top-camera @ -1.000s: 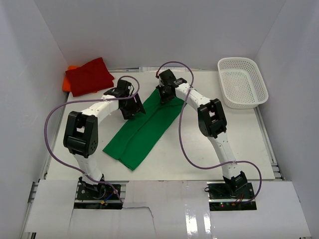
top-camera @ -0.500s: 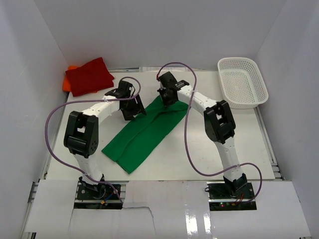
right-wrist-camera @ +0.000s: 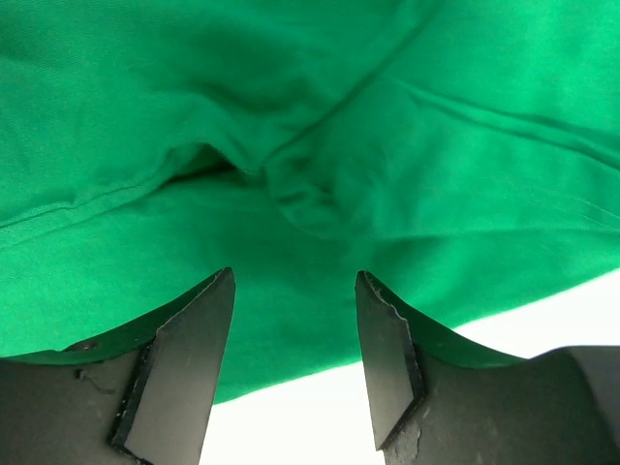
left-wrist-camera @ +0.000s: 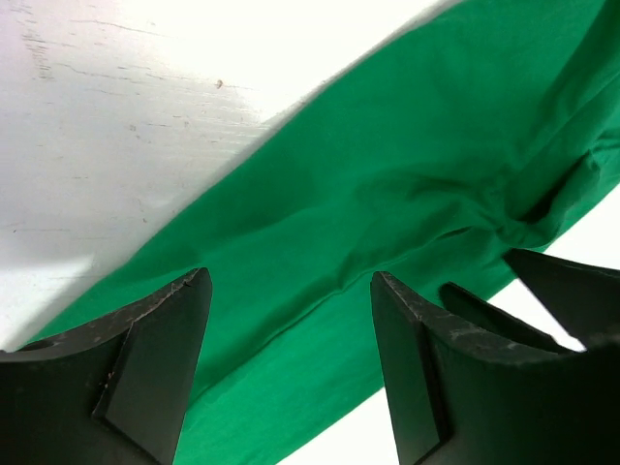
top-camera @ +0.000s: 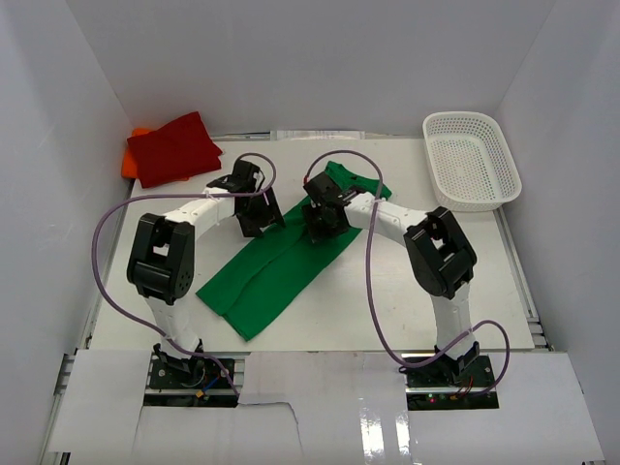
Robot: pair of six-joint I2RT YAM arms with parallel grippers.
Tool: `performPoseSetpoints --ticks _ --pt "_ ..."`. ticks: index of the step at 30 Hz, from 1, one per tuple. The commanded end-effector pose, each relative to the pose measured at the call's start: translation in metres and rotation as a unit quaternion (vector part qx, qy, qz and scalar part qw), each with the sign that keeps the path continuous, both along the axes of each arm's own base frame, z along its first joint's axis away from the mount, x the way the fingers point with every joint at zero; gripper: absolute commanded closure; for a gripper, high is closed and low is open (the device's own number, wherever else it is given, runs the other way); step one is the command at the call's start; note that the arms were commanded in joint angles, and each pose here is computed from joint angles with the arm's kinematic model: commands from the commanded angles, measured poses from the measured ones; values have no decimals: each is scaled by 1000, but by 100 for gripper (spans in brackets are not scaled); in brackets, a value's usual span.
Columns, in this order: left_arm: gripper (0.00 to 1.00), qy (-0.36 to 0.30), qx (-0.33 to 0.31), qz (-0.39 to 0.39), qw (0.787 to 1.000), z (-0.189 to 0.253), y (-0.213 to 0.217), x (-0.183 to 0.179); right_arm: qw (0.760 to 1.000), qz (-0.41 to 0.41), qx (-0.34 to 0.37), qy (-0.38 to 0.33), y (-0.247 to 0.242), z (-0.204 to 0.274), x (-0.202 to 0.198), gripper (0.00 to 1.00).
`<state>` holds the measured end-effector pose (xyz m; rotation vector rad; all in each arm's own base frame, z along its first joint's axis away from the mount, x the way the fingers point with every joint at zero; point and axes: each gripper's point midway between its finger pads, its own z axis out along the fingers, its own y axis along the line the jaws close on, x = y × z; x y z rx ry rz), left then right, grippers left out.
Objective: Fold and stack the t-shirts
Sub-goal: Rotate the tshirt 90 degrees
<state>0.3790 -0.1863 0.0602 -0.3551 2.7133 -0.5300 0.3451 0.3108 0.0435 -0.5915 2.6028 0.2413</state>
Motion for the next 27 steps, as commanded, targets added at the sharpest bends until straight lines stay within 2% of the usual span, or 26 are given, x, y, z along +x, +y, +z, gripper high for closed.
performPoseSetpoints --ticks 1,6,8,13,16,21,27 --pt "23 -1 -4 -19 1000 -1 -7 -3 996 -32 32 -75 -2 50 23 41" --pt "23 16 0 -24 1000 -6 -5 -26 994 -49 32 -95 -17 73 43 44" --pt "23 30 4 -26 999 -12 -2 -46 994 -54 33 -93 -23 74 45 45" --pt "22 15 -13 -33 999 9 2 -82 994 -89 -14 -58 -56 40 38 49" --pt "22 5 -19 -39 999 23 1 -97 994 -100 -12 -38 -68 22 39 51" --pt "22 20 -18 -48 998 21 2 -118 995 -98 -6 -30 -67 5 55 53" --pt "22 55 -8 -53 997 -4 1 -141 995 -97 7 -18 -59 -16 90 54"
